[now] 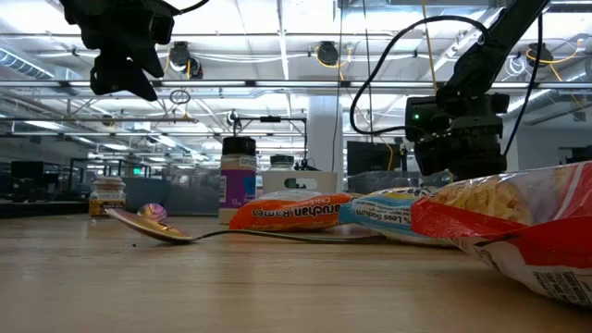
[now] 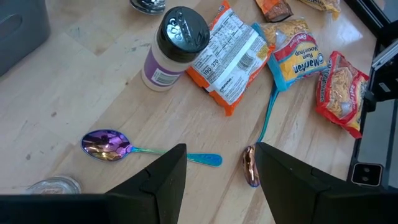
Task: Pick & Place Food Item
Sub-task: Put the orange seasoning pack into the white bin
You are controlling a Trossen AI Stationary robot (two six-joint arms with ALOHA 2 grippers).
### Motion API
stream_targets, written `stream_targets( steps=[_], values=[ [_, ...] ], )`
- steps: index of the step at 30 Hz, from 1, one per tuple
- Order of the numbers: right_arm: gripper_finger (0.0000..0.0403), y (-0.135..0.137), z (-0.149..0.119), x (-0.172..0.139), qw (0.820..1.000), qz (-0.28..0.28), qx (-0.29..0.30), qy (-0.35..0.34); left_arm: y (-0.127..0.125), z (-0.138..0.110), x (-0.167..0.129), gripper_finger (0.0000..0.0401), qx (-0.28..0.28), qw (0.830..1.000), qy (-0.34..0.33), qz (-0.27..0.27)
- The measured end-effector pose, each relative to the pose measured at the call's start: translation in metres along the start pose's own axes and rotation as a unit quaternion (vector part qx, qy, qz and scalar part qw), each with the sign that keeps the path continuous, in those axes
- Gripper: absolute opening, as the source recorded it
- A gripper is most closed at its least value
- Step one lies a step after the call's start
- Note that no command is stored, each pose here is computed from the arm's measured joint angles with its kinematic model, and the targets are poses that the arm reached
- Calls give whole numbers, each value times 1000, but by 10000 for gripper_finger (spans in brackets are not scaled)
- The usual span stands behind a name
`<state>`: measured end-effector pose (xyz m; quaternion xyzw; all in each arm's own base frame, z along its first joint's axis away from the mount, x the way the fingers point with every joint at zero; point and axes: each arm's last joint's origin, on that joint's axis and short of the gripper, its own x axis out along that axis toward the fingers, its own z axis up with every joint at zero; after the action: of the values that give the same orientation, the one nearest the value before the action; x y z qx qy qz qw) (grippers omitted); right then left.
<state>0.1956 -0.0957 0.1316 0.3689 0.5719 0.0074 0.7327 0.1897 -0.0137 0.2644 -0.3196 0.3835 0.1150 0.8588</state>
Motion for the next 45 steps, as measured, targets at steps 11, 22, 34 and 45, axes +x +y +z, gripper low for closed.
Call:
stream_targets(
  steps=[11, 22, 34, 45],
  values=[
    [0, 18, -8, -28, 998, 3, -17, -58, 2, 2, 0, 200, 9, 1000, -4, 4],
    [0, 36, -15, -56, 999, -5, -18, -49, 11, 10, 0, 200, 13, 1000, -17, 19],
    [0, 70, 10, -113, 992, -77, -83, -51, 15, 13, -1, 200, 21, 999, -23, 27],
    [0, 87, 43, -140, 986, -108, -123, -11, 15, 13, -1, 200, 31, 999, -22, 27]
  ],
)
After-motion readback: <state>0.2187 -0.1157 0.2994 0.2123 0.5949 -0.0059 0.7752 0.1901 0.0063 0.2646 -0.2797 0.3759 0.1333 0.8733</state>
